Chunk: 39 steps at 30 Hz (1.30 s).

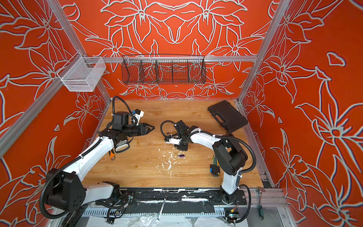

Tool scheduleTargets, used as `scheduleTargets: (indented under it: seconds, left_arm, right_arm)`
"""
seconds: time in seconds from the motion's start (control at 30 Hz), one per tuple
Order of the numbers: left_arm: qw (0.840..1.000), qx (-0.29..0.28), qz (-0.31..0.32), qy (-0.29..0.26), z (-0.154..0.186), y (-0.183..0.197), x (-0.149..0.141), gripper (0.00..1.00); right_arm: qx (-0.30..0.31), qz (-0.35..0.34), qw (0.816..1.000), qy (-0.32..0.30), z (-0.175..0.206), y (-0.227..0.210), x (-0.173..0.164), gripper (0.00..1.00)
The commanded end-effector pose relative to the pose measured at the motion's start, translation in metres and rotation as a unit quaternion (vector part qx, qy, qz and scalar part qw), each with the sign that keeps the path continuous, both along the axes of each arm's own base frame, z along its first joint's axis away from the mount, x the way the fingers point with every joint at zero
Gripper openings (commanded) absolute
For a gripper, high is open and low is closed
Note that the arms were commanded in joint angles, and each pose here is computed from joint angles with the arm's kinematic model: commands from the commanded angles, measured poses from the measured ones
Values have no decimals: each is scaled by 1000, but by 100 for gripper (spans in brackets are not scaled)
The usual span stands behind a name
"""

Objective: Close the usb drive cover
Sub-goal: Place the USB drive at the center of the board, then adjust the cover at the center of the board.

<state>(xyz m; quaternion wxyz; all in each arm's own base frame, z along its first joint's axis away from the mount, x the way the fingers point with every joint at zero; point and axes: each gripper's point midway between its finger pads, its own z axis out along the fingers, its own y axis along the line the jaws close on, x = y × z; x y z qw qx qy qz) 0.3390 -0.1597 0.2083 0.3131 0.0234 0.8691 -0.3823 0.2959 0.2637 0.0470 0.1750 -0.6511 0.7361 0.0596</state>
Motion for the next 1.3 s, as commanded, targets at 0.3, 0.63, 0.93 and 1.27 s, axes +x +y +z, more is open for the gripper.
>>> scheduleTargets:
  seconds: [0.3,0.63,0.93,1.27]
  left_arm:
    - [1000,24,10,0,-7,9,-8,48]
    - [999,47,24,-8,-5,18,-13,48]
    - [997,58,56,-19,2,34,-9,47]
    - [996,58,62,-10,-3,40,-7,48]
  right_arm:
    - [4,-55,998,4,12,5,10,32]
    - [42,-166,985,-26,49,13,41,46]
    - [109,-410,904,59,61,49,84,40]
    - [87,-500,860,48,30,71,101,42]
